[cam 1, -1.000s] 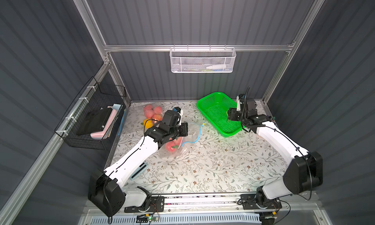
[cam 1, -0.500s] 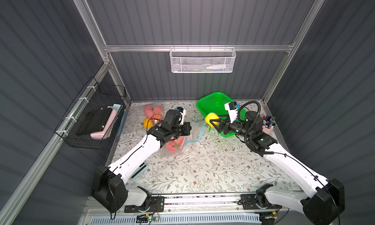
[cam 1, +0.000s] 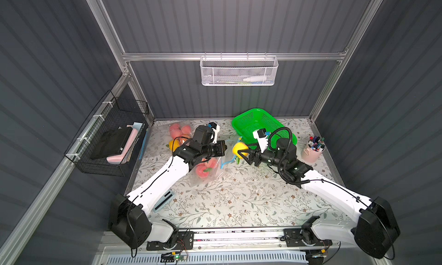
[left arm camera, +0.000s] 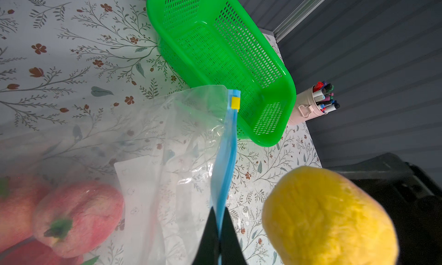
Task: Place the peach in a zip-top bag and seal the zipper
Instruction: Place the peach in the zipper food storage bag.
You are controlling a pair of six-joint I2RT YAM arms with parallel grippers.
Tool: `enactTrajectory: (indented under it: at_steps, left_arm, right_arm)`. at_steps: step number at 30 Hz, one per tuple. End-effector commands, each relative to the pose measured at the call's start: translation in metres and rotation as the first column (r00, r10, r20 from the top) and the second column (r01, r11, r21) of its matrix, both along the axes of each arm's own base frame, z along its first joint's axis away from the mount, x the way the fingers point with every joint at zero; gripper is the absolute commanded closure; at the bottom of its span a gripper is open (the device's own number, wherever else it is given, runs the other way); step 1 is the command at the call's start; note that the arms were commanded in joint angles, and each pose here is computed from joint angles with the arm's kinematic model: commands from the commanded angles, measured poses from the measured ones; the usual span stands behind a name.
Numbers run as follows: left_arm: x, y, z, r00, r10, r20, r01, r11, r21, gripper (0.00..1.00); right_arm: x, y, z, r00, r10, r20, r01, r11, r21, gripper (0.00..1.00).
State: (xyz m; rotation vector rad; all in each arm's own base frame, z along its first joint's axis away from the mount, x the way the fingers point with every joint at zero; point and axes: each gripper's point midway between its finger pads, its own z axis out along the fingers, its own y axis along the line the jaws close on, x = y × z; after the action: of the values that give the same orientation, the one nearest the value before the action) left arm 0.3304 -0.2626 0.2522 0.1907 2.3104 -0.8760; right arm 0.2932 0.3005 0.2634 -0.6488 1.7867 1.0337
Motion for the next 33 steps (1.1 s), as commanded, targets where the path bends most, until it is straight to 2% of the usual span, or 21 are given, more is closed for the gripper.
enactTrajectory:
  at_steps: [1,6,12,14,15,18,20,22,26,33]
  left_arm:
    - [-0.002,-0.003,0.016,1.0,-0.011,0.008,0.011,1.0,-0.029,1.0]
    - [-0.007,0.002,0.017,1.0,-0.009,0.009,0.009,1.0,-0.017,1.0]
    - [-0.009,0.008,0.025,1.0,0.005,0.03,-0.005,1.0,0.002,1.0]
    - [-0.009,0.011,0.026,0.999,0.016,0.037,-0.016,1.0,0.007,1.0]
    - [-0.009,0.012,0.025,0.999,0.025,0.041,-0.025,1.0,0.006,1.0]
    - [-0.005,0.012,0.027,0.998,0.044,0.046,-0.044,0.999,-0.004,1.0]
    - [-0.004,0.01,0.026,0.998,0.034,0.046,-0.034,0.999,-0.004,1.0]
    - [-0.004,0.011,0.028,0.998,0.027,0.06,-0.027,1.0,0.001,1.0]
    - [-0.002,0.017,0.029,0.994,0.066,0.092,-0.066,0.998,-0.004,1.0]
    - [0.001,0.02,0.03,0.992,0.083,0.097,-0.083,0.996,0.004,1.0]
  right_arm:
    - [0.007,0.01,0.005,1.0,0.011,0.025,-0.012,1.0,0.022,0.38]
    - [0.022,0.024,-0.01,0.998,-0.015,-0.06,0.017,0.999,0.043,0.39]
    - [0.038,0.049,-0.002,0.984,-0.014,-0.177,0.039,0.99,0.135,0.39]
    - [0.054,0.048,-0.01,0.944,-0.103,-0.314,0.153,0.979,0.137,0.42]
    - [0.06,0.047,-0.018,0.899,-0.144,-0.414,0.216,0.967,0.133,0.43]
    - [0.056,0.062,-0.023,0.816,-0.092,-0.571,0.243,0.95,0.194,0.43]
    - [0.054,0.07,-0.024,0.796,-0.079,-0.601,0.247,0.948,0.202,0.42]
    - [0.056,0.072,-0.032,0.773,-0.116,-0.623,0.274,0.948,0.164,0.41]
    - [0.055,0.073,-0.042,0.743,-0.118,-0.659,0.281,0.948,0.147,0.36]
    - [0.047,0.068,-0.02,0.788,-0.089,-0.609,0.253,0.949,0.188,0.18]
